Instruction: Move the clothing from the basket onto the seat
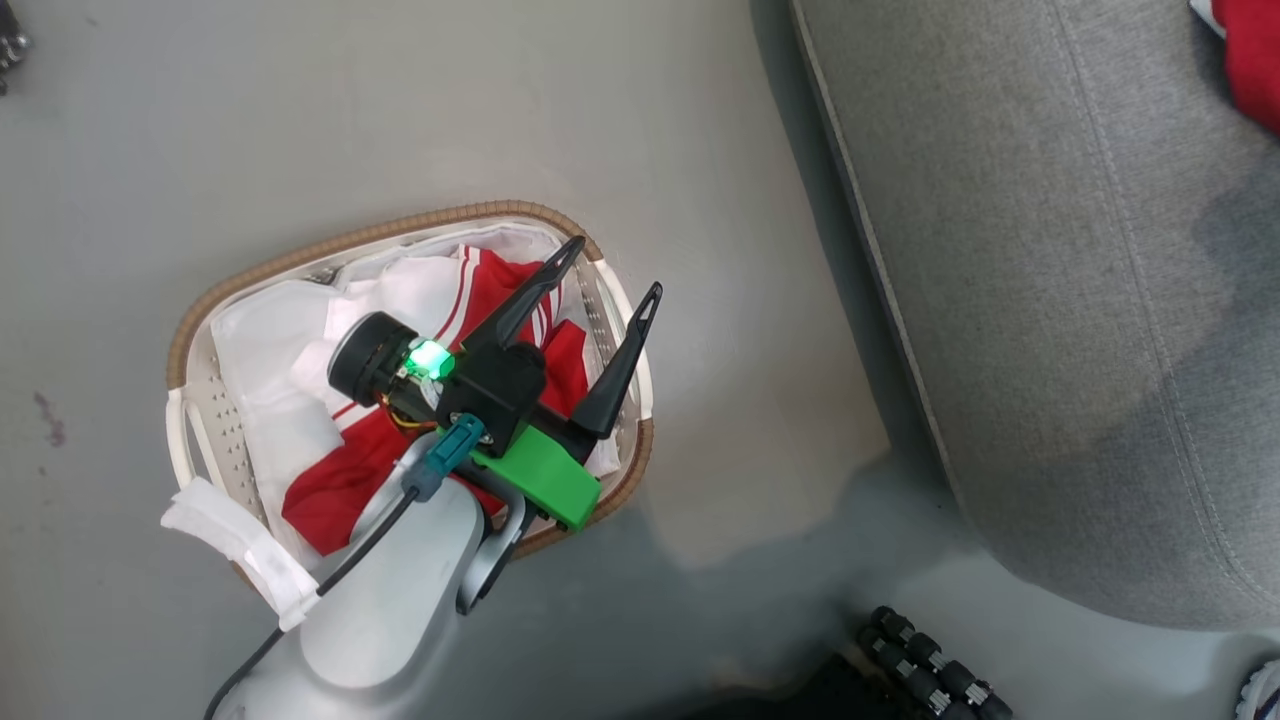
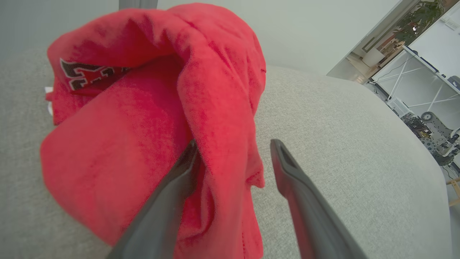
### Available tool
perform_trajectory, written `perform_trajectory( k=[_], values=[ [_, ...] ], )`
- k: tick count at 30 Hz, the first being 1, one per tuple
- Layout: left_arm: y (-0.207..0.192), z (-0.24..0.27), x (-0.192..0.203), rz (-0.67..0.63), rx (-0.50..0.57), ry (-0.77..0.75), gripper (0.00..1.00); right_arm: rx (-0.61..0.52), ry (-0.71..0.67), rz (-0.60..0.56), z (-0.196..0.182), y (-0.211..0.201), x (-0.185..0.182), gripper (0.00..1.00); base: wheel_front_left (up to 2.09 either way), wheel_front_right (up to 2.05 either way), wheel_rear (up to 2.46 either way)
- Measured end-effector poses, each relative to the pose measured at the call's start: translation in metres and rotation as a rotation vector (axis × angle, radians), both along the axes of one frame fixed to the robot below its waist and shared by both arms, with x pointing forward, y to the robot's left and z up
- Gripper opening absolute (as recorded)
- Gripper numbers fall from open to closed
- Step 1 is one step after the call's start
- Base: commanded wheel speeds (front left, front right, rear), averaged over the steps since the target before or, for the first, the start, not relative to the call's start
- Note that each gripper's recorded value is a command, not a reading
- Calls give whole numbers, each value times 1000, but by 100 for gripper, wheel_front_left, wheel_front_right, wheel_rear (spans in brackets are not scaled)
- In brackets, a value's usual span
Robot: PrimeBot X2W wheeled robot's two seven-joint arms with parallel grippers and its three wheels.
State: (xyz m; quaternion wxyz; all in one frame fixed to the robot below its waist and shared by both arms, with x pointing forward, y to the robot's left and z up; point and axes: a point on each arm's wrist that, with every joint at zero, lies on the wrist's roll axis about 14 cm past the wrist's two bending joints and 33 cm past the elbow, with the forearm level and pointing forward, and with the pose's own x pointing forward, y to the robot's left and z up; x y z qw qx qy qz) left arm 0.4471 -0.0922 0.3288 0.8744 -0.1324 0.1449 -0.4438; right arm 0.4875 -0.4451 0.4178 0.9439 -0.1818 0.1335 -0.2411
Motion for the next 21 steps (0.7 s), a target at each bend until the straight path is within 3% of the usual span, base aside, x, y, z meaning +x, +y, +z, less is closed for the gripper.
perform_trajectory(
  k=[9,15,21],
  values=[
    [7,37,-2,62,-26,-27,100,-10,-17,33,18,13,-27,100,0,0,0],
    [22,68,-3,138,-45,-53,100,-55,-94,82,61,17,-26,100,0,0,0],
    [49,94,-6,248,-47,-77,100,-62,-184,176,98,47,-13,100,0,0,0]
  ],
)
